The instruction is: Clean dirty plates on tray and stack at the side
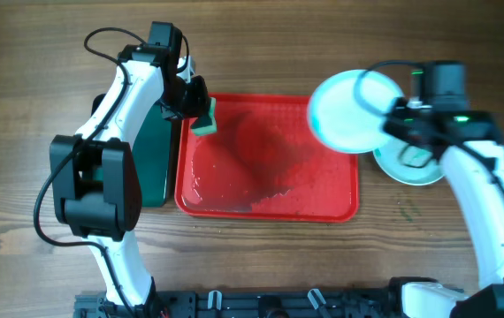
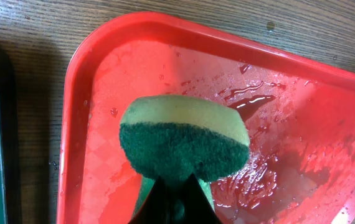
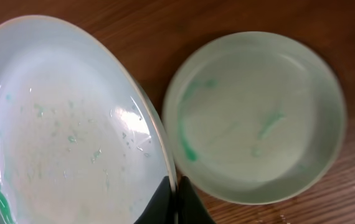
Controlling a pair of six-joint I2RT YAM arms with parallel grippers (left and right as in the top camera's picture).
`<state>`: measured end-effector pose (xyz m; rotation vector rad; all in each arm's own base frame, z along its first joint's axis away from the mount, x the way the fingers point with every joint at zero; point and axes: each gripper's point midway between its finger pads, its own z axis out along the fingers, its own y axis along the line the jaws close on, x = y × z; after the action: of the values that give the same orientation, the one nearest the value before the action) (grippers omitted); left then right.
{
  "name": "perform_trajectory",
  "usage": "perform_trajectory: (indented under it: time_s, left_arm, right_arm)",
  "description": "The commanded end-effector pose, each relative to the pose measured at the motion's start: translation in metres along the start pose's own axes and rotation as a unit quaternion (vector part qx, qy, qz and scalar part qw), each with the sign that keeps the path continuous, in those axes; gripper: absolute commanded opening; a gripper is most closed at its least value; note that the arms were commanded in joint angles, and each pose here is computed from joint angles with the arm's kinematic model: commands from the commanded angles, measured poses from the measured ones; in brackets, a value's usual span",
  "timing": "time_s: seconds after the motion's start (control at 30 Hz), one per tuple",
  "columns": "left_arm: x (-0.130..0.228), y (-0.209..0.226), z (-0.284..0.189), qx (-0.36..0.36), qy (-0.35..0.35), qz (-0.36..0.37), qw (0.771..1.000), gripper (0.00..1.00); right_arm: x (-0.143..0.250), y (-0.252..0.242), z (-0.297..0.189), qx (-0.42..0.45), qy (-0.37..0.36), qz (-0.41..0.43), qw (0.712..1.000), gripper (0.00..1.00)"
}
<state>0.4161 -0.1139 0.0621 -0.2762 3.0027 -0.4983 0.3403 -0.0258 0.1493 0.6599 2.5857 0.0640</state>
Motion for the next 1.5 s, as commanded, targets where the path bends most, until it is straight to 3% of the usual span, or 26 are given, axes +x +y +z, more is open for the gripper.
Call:
perform_trajectory:
  time_s: [0.0, 0.17, 0.4, 0.43, 0.47, 0.53, 0.57, 0.7, 0.83, 1.07, 1.23, 1.27, 1.33, 1.37, 1.43, 1.47]
  left_arm:
    - [-0.004, -0.004, -0.008, 0.0, -0.013, 0.001, 1.0, 0.04]
    - [-0.005, -0.004, -0.008, -0.002, -0.014, 0.001, 1.0, 0.04]
    - [-0.008, -0.003, -0.013, -0.007, -0.022, 0.003, 1.0, 0.04]
    - [-0.009, -0.003, -0.017, -0.008, -0.027, 0.003, 1.0, 0.04]
    - [-0.012, -0.003, -0.028, -0.015, -0.041, 0.004, 0.999, 0.04]
    - [-0.018, 0.001, -0.054, -0.042, -0.073, 0.007, 0.996, 0.04]
    - [-0.018, 0.006, -0.069, -0.061, -0.089, 0.007, 0.994, 0.04]
    - [-0.009, 0.035, -0.118, -0.161, -0.134, 0.001, 0.978, 0.04]
    - [0.011, 0.064, -0.132, -0.227, -0.112, -0.01, 0.967, 0.04]
    - [0.017, 0.127, -0.088, -0.267, -0.065, -0.016, 0.961, 0.04]
    - [0.01, 0.15, -0.047, -0.233, -0.087, -0.008, 0.969, 0.04]
    - [0.011, 0.15, -0.041, -0.222, -0.089, -0.009, 0.971, 0.08]
    - [0.012, 0.149, -0.033, -0.21, -0.09, -0.009, 0.974, 0.27]
    - [0.013, 0.149, -0.033, -0.21, -0.089, -0.009, 0.974, 0.43]
    - [0.012, 0.149, -0.033, -0.21, -0.091, -0.009, 0.973, 0.92]
    - [0.011, 0.148, -0.034, -0.21, -0.094, -0.012, 0.973, 1.0]
  right_arm:
    - [0.005, -0.05, 0.012, 0.007, 0.023, 0.071, 0.997, 0.04]
    - [0.02, -0.115, 0.043, 0.047, 0.014, 0.156, 0.987, 0.04]
    - [0.039, -0.142, 0.065, 0.085, -0.002, 0.179, 0.98, 0.05]
    - [0.038, -0.142, 0.065, 0.084, -0.004, 0.178, 0.98, 0.24]
    - [0.035, -0.141, 0.065, 0.082, -0.01, 0.177, 0.981, 0.56]
    - [0.029, -0.132, 0.066, 0.055, -0.015, 0.162, 0.985, 0.8]
    - [0.027, -0.126, 0.065, 0.038, -0.013, 0.151, 0.988, 0.86]
    - [0.012, -0.078, 0.052, -0.075, -0.005, 0.094, 0.993, 0.91]
    - [0.011, -0.019, 0.035, -0.154, 0.01, -0.002, 0.988, 0.94]
    - [0.048, 0.052, 0.032, -0.177, 0.036, -0.124, 0.976, 0.99]
    - [0.063, 0.071, 0.029, -0.182, 0.043, -0.159, 0.969, 1.0]
    - [0.064, 0.072, 0.029, -0.182, 0.043, -0.159, 0.969, 1.0]
    - [0.065, 0.072, 0.029, -0.182, 0.045, -0.16, 0.969, 1.0]
    - [0.065, 0.072, 0.029, -0.181, 0.046, -0.16, 0.969, 1.0]
    - [0.064, 0.072, 0.029, -0.182, 0.044, -0.164, 0.969, 0.99]
    - [0.064, 0.072, 0.029, -0.183, 0.042, -0.168, 0.968, 1.0]
